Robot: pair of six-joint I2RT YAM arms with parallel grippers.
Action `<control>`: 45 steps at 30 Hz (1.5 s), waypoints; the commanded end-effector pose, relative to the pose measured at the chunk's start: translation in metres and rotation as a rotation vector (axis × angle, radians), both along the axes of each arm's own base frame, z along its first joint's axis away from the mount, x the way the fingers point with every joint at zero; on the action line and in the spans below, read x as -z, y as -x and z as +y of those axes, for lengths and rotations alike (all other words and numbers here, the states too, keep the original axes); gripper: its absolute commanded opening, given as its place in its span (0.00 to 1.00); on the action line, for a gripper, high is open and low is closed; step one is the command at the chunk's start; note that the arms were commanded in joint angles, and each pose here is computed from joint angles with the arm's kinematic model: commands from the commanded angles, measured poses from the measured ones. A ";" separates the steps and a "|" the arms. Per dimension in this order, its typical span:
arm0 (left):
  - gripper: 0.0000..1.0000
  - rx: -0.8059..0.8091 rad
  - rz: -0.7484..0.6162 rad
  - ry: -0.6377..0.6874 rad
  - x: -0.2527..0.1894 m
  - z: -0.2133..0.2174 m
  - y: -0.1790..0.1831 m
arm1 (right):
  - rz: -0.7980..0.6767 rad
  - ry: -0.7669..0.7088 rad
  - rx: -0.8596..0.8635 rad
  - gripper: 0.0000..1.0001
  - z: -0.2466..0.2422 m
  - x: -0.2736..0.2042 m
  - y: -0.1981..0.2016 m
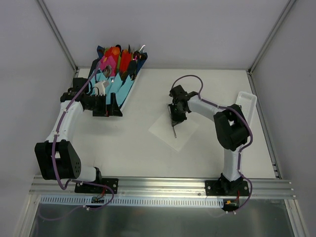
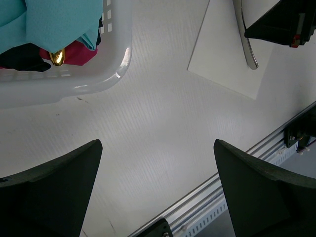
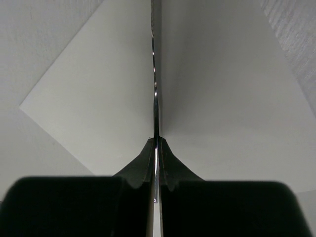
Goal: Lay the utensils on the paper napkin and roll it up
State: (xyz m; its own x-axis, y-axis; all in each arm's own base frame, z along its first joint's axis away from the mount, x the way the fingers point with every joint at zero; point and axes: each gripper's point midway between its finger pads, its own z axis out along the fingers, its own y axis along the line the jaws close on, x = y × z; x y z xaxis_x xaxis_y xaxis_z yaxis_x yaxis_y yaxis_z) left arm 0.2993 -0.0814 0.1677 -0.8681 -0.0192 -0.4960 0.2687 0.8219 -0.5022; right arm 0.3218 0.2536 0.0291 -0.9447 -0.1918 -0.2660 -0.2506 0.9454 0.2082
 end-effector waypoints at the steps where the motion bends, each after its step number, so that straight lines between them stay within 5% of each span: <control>1: 0.99 -0.007 -0.016 -0.014 -0.005 0.004 0.003 | -0.041 -0.090 0.029 0.00 0.008 -0.023 -0.010; 19: 0.99 -0.006 -0.005 -0.008 -0.005 0.003 -0.001 | -0.008 -0.010 0.086 0.30 -0.014 -0.015 -0.010; 35: 0.99 -0.009 0.001 -0.015 -0.002 0.005 -0.001 | -0.021 0.086 0.075 0.24 -0.015 -0.028 -0.021; 45: 0.99 -0.009 0.003 -0.019 -0.001 0.005 0.000 | 0.008 0.156 0.071 0.30 -0.014 -0.010 -0.025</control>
State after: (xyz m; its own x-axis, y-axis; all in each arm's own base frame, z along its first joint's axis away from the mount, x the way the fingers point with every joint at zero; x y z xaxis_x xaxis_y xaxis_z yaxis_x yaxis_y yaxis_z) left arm 0.2992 -0.0814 0.1677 -0.8687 -0.0192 -0.4950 0.2682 0.8219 -0.5026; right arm 0.3445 0.2393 0.0364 -0.9604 -0.1485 -0.2357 -0.1735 0.9808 0.0889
